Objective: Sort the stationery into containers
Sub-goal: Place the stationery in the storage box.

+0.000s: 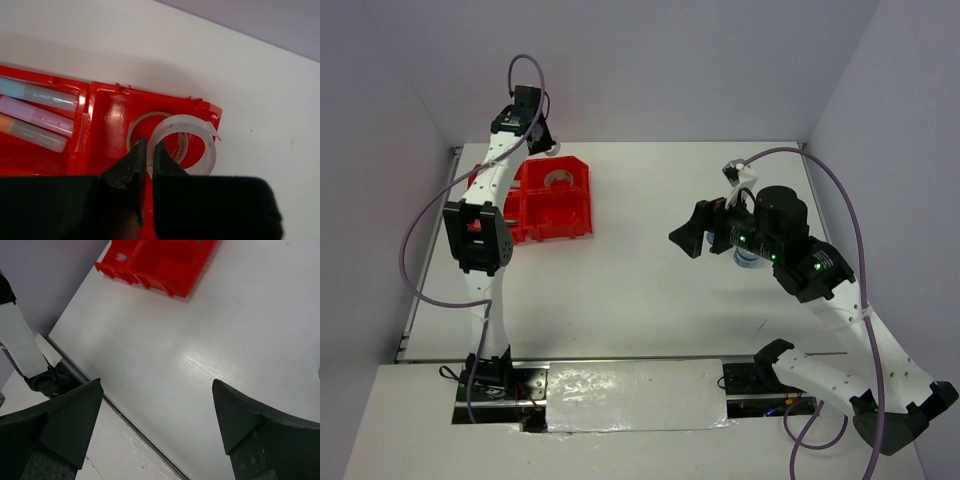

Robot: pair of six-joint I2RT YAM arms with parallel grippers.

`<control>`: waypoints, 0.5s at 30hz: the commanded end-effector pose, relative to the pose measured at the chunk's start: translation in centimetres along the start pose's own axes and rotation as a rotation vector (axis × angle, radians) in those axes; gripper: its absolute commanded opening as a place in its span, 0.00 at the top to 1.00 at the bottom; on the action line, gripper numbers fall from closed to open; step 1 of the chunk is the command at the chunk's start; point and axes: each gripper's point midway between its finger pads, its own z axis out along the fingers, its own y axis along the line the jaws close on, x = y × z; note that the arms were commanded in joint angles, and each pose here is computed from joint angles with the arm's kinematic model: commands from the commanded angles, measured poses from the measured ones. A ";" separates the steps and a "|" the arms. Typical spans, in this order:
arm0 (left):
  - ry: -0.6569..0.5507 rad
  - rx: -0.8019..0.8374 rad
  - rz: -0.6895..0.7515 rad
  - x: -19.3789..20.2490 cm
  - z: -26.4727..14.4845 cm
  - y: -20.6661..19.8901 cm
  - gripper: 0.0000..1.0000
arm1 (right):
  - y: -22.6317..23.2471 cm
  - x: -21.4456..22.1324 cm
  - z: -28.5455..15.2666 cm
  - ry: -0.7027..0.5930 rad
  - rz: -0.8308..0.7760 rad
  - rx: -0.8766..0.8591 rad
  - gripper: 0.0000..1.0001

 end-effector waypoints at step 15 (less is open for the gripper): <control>0.143 -0.038 0.028 6.5 3.9 1.0 0.96 | 0.7 -2.0 0.0 -0.051 -0.020 -0.022 0.03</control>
